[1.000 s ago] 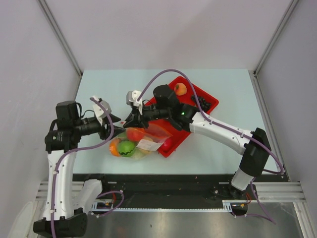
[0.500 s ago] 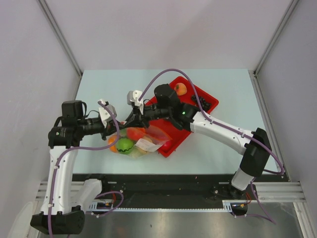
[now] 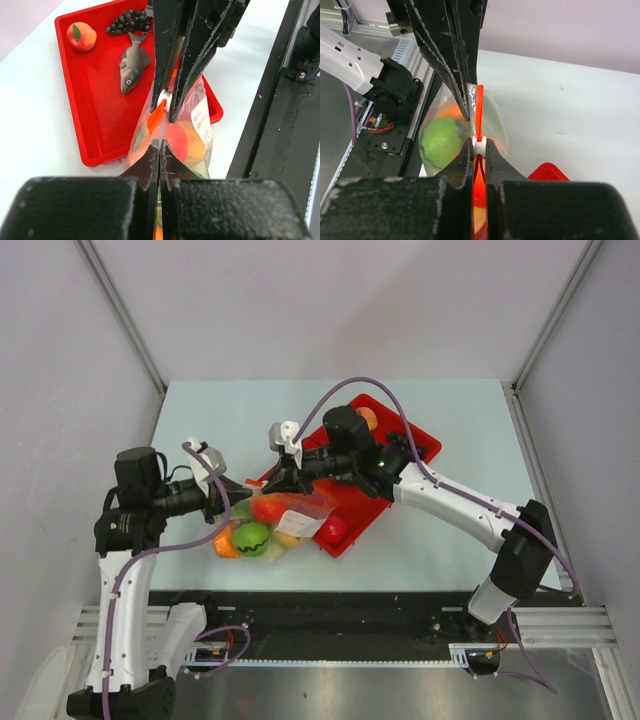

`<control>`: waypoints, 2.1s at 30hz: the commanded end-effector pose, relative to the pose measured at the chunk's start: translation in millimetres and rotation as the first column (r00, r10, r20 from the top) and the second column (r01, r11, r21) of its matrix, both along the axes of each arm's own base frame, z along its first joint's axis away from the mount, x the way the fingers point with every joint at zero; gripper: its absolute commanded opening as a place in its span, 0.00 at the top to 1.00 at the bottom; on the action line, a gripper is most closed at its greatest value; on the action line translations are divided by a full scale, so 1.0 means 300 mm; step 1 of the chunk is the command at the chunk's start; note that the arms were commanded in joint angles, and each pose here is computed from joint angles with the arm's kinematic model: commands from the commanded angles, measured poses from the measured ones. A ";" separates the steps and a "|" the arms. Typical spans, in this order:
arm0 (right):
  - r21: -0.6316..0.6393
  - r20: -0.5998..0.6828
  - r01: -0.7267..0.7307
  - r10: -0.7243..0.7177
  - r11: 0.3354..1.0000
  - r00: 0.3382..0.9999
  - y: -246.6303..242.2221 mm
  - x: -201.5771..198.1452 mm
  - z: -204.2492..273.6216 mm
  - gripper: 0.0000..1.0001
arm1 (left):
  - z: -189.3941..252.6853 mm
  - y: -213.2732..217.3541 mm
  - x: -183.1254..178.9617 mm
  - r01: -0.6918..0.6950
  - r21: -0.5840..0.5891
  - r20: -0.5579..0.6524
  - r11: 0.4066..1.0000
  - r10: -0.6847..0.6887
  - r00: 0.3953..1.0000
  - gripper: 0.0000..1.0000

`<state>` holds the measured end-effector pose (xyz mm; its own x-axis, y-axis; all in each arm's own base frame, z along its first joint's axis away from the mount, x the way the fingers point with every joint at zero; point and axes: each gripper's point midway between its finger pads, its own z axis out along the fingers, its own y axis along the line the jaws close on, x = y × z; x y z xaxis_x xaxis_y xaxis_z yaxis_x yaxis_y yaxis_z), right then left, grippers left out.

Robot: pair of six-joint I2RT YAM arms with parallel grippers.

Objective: Place the food in the zip-top bag and seal the zipper
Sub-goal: Zip the zipper food storage bag at the center of the board.

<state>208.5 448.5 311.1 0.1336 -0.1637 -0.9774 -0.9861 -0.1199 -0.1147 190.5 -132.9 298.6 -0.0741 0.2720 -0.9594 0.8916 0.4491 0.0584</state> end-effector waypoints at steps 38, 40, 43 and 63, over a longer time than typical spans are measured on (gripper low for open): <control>-0.320 -0.083 0.190 -0.228 0.928 0.970 -0.472 0.083 -0.291 1.00 | 0.248 0.118 0.114 -0.280 -0.178 0.113 0.943 0.302 0.947 1.00; -0.334 -0.084 0.201 -0.241 0.921 0.967 -0.500 0.089 -0.306 1.00 | 0.249 0.123 0.123 -0.286 -0.177 0.116 0.942 0.309 0.944 1.00; -0.348 -0.077 0.218 -0.260 0.912 0.963 -0.543 0.097 -0.312 1.00 | 0.251 0.130 0.132 -0.301 -0.181 0.110 0.936 0.323 0.940 1.00; -0.295 -0.104 0.190 -0.229 0.937 0.968 -0.614 -0.027 -0.216 1.00 | 0.165 0.112 0.110 -0.268 -0.161 -0.003 0.950 0.271 0.963 1.00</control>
